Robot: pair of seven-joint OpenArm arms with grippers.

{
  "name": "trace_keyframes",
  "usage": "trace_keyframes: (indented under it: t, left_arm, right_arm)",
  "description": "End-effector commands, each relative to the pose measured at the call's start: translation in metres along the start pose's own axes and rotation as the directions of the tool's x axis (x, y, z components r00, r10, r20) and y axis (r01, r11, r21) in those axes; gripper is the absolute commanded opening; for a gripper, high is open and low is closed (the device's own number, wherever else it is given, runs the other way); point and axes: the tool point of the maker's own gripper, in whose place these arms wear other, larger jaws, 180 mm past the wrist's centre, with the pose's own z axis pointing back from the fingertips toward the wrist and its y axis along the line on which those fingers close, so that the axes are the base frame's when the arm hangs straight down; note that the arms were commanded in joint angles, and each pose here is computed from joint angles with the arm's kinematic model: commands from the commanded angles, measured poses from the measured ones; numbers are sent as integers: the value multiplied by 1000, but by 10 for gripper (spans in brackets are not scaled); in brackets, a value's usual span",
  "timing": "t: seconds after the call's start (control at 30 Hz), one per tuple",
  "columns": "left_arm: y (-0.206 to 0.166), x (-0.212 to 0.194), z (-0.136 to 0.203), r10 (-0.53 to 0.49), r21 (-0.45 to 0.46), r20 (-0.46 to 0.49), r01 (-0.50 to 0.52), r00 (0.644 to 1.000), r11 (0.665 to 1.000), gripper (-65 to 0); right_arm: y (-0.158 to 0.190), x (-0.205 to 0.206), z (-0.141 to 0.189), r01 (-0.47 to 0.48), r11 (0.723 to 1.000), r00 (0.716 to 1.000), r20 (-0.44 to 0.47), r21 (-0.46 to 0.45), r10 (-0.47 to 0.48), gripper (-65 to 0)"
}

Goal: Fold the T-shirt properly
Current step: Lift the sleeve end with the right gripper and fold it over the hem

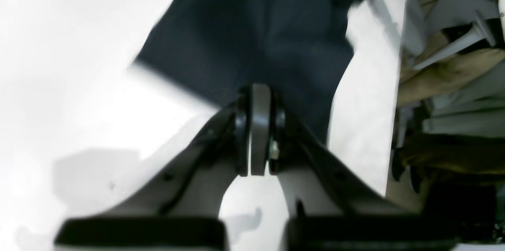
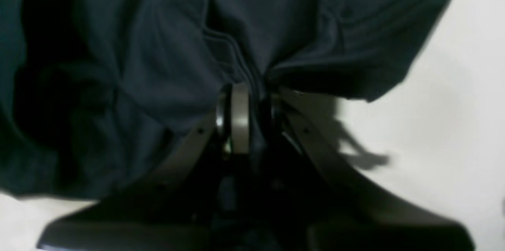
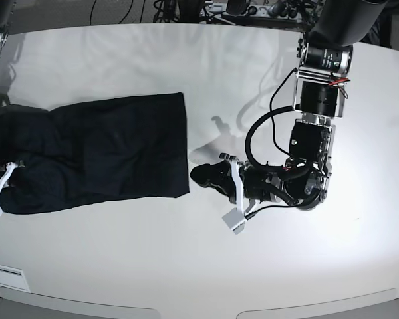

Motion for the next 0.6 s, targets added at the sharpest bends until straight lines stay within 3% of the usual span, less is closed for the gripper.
trace_keyframes:
  t: [0.0,0.1,0.17,0.23,0.33,0.5,0.57]
  left_arm:
    - [2,2,5,-34,12,3,34,999,999,-618]
    - [8,-31,-1,15,46,-36,-13,999,999,-618]
    - [8,-49,-4,50,47,-37,-49,998,998,-618]
    - [8,-64,-4,78,47,-46,-76,996,996,-618]
    - [11,-79,2,102,58,-66,-98,993,994,-618]
    - [13,-77,16,121,37,-30,-120,992,992,-618]
    - [11,-72,20,126,18,-5,-126,992,992,-618]
  right_arm:
    - [-12,27,21,-13,998,996,82,-59,18,-650]
    - [5,54,40,5,999,983,181,-40,2,-650]
    - [33,72,51,-23,997,965,263,72,4,-650]
    - [64,82,57,-80,976,947,320,205,10,-650]
    - [111,81,64,-158,899,938,348,408,7,-650]
    - [173,62,71,-222,725,929,368,651,-45,-650]
    - [188,53,65,-218,698,931,360,682,-60,-650]
